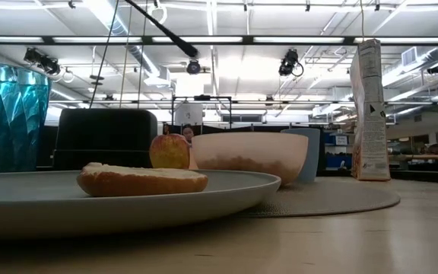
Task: Arrange a breakfast setting
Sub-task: Put the black spoon on the gray placemat to the right of the pink bowl
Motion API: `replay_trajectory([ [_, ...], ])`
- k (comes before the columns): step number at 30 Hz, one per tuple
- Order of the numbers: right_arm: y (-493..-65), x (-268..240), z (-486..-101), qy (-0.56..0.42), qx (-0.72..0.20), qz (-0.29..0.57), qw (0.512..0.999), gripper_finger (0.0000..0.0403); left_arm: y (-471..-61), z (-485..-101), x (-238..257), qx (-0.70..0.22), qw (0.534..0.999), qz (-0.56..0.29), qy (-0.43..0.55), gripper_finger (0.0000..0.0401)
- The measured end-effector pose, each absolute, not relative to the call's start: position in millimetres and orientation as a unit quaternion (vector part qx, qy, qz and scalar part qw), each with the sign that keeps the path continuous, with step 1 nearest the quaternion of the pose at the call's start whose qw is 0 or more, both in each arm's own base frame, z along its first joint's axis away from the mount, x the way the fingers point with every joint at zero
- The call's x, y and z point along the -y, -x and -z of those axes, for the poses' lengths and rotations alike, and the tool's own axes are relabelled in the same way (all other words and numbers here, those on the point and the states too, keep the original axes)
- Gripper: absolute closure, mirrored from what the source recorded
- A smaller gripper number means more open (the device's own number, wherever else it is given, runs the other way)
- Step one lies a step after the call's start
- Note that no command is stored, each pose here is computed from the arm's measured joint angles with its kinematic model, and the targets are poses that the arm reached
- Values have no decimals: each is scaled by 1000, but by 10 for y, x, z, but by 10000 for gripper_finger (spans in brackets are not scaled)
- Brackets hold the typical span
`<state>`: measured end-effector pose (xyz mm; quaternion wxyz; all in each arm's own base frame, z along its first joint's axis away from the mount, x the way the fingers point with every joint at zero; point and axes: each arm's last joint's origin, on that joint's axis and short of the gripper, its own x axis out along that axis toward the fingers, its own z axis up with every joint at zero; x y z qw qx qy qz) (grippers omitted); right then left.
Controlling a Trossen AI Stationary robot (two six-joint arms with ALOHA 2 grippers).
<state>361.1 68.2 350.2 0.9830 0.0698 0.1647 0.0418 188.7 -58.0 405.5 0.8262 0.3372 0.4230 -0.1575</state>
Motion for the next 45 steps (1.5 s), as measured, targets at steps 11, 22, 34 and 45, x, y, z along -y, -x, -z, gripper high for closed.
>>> replay_trajectory([
  [11, -3558, -543, -3239, 48, -256, -68, 963, 138, -2626, -3545, 970, -464, 737, 148, -469, 383],
  [22, -3506, -498, -2894, 101, -294, -102, 945, 181, -2825, -3325, 1313, -444, 692, 108, -559, 383],
  [34, -3537, -422, -2829, 96, -261, -82, 957, 221, -2863, -3335, 1250, -437, 649, 127, -610, 383],
  [45, -3568, -345, -2864, 117, -240, -66, 961, 222, -2886, -3337, 1209, -432, 620, 147, -638, 383],
])
